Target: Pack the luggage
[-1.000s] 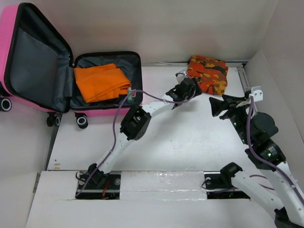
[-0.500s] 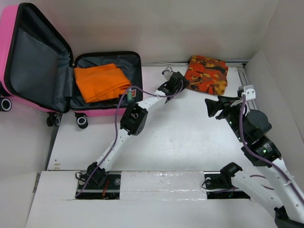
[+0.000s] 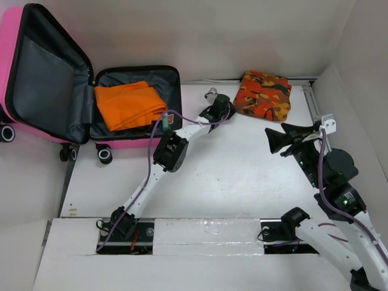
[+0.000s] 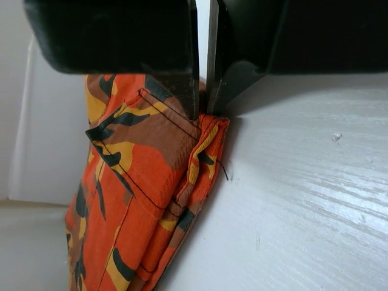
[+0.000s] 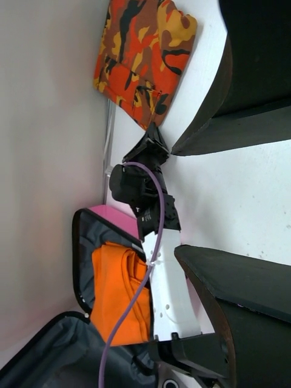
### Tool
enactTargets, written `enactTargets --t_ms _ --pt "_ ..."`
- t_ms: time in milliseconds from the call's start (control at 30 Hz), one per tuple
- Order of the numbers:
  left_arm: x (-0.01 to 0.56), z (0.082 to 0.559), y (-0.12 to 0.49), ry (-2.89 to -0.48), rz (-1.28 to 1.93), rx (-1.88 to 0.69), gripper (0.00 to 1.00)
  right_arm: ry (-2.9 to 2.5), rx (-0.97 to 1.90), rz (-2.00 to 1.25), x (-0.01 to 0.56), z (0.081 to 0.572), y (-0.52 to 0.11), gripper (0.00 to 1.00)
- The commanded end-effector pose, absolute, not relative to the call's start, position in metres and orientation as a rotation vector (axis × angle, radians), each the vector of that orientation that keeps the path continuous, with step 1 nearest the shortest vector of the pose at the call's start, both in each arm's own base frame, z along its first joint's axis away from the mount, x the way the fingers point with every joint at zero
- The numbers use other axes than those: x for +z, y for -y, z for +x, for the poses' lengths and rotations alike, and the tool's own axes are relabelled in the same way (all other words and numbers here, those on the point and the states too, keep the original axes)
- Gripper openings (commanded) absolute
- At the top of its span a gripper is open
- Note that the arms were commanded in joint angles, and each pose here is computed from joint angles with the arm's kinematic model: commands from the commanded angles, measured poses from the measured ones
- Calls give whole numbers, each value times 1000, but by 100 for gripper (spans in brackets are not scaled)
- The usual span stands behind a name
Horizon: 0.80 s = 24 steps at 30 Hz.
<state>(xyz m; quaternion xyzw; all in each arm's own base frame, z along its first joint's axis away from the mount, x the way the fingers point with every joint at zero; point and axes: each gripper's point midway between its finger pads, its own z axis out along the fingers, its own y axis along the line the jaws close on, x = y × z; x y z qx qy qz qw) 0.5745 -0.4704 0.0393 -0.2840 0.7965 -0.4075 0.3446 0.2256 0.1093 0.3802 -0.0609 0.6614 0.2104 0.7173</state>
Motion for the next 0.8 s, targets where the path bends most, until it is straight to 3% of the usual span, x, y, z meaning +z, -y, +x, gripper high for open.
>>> enactTargets --t_ms 0,33,67,267,400,433,533,600,767 --pt "41 576 452 -2097 -708 -1048 0 -1431 494 -161 387 226 -117 67" --pt "17 569 437 -2149 -694 -980 0 -1443 491 -163 384 229 -119 67" --pt "46 567 431 -2120 -602 -949 0 -1441 499 -172 382 229 -121 67" --pt "57 528 347 -2124 -455 -647 0 -1480 531 -210 370 244 -140 67" --pt "101 521 324 -2073 -371 -532 1 -1473 579 -226 368 248 -152 67" --pt "101 518 326 -2081 -344 -510 12 -1475 588 -219 368 251 -154 67" --pt "122 503 343 -2056 -275 -485 59 -1498 591 -231 361 255 -159 67" --pt "109 486 347 -2093 -248 -473 68 -1499 591 -231 361 255 -159 67" --pt "92 449 365 -2116 -369 -569 71 -1500 576 -215 361 257 -156 68"
